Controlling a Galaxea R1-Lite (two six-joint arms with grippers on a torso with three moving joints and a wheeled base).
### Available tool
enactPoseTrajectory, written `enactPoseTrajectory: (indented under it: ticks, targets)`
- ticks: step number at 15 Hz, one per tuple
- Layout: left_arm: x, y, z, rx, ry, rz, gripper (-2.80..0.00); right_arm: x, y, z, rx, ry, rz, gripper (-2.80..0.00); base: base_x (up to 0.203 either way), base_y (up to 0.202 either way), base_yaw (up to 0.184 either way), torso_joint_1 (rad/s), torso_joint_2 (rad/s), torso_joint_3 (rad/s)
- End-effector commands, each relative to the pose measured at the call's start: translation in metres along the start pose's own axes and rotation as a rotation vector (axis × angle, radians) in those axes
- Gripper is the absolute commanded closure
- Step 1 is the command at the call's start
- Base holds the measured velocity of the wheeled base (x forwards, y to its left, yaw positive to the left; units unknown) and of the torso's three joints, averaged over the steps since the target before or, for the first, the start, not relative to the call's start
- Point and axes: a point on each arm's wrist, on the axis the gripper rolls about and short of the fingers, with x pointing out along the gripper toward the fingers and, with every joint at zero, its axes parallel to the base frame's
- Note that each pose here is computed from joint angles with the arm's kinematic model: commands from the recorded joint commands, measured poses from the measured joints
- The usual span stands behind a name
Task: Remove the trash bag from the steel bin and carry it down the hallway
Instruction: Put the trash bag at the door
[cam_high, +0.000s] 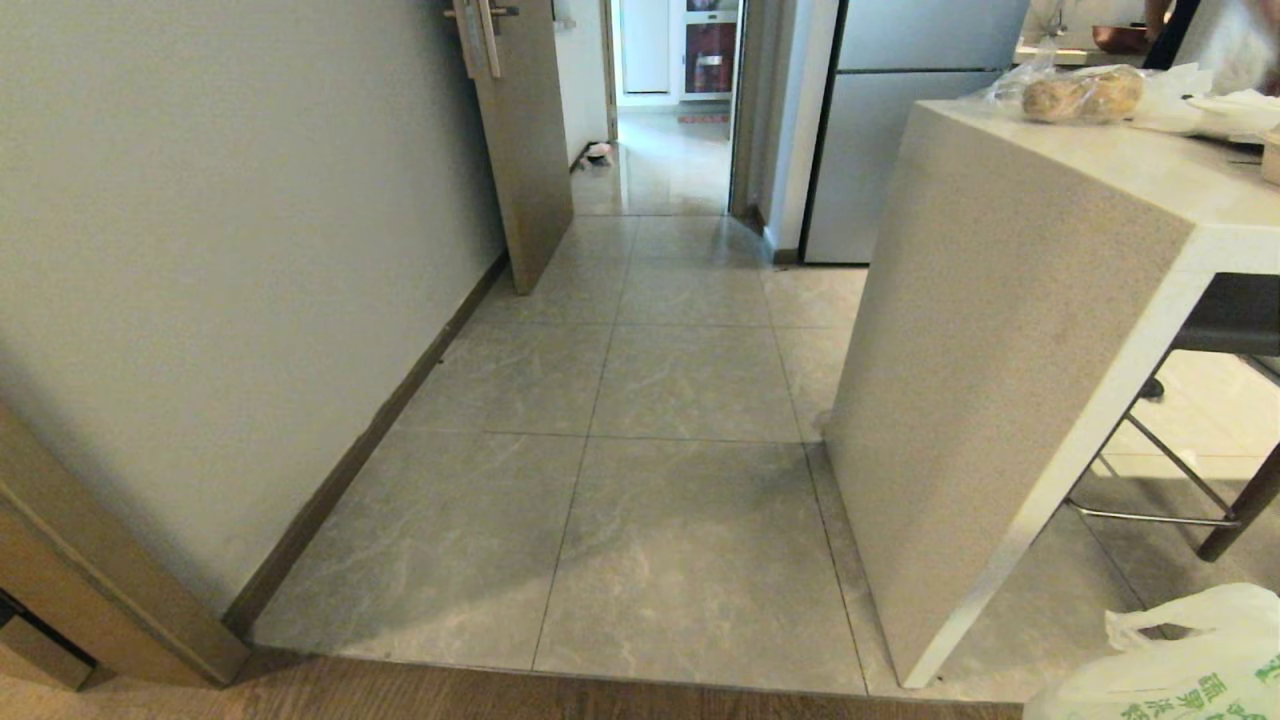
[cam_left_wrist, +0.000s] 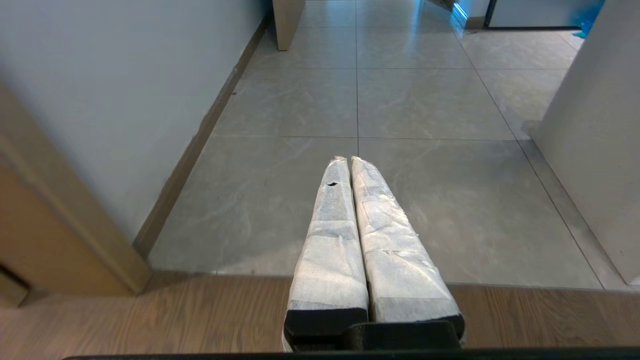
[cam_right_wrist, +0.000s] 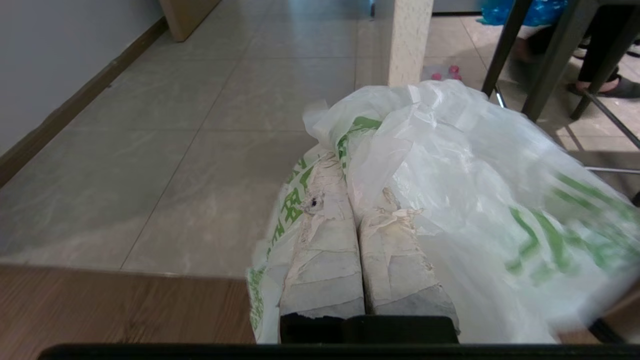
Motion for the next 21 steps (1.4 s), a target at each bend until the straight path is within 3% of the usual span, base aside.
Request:
enactPoseTrajectory:
  ticks: [1,21]
  targets:
    - [0.0,0.0,0.0001,0.0,-0.001,0.0,0.0,0.0008,0.0,-0.0026,0.0,0.011,0.0,0.0,0.192,0.0,0.001,0.002,0.0,0.003]
    - [0.0,0.0,0.0001,0.0,-0.001,0.0,0.0,0.0008,0.0,-0.0024,0.002,0.01,0.0,0.0,0.189,0.0,0.0,0.002,0.0,0.003]
